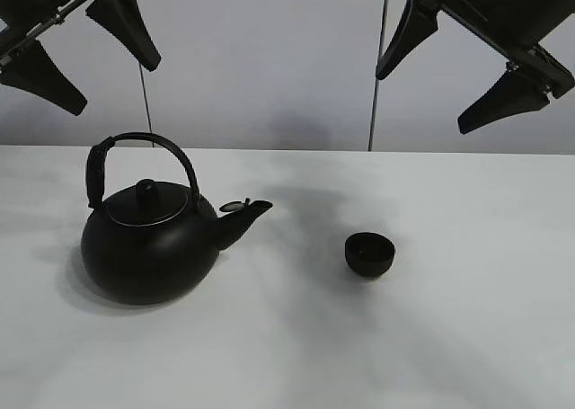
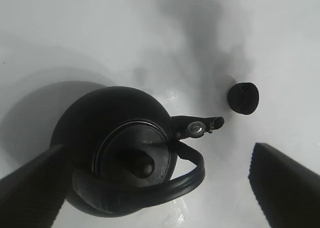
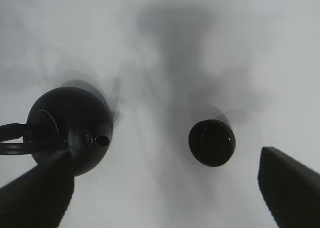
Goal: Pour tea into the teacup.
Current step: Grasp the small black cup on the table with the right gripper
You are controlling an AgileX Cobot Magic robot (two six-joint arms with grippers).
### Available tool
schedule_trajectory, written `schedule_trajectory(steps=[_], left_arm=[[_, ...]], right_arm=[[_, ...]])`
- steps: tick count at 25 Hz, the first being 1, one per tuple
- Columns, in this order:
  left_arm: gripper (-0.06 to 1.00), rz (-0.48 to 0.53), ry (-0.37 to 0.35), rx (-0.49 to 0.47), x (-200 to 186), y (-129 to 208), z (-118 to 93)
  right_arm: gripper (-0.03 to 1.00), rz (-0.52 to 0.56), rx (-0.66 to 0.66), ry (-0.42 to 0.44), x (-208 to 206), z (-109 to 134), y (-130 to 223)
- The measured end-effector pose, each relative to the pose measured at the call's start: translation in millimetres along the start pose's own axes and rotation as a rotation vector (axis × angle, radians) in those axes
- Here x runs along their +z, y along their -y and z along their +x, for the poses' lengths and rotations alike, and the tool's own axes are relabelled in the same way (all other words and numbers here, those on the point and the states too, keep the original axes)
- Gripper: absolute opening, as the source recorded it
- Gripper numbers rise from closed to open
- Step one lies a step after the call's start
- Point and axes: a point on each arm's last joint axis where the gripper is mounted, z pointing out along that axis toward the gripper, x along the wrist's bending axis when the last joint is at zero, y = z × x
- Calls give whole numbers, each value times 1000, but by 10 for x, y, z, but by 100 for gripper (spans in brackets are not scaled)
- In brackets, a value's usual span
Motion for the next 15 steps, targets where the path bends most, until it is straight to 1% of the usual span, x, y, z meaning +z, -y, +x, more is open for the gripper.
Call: schedule_trajectory(steps=[6,8,10,11,13,15], left_arm=[[70,0,0,17,0,0,0],[70,0,0,21,0,0,0],[70,0,0,23,0,0,0],[70,0,0,23,0,0,0],[70,1,0,23,4,0,2],[70,0,0,23,4,-1,2]], right_arm=[[69,-23,-1,3,0,-3,-21],[69,-40,-25,7,-1,-6,-36],[69,-38,-101,28,7,-8,-31],[69,-27,-171,50,24,9,-13],[69,23,-314,129,96,46,53],[69,86,-417,197,239,122,142]])
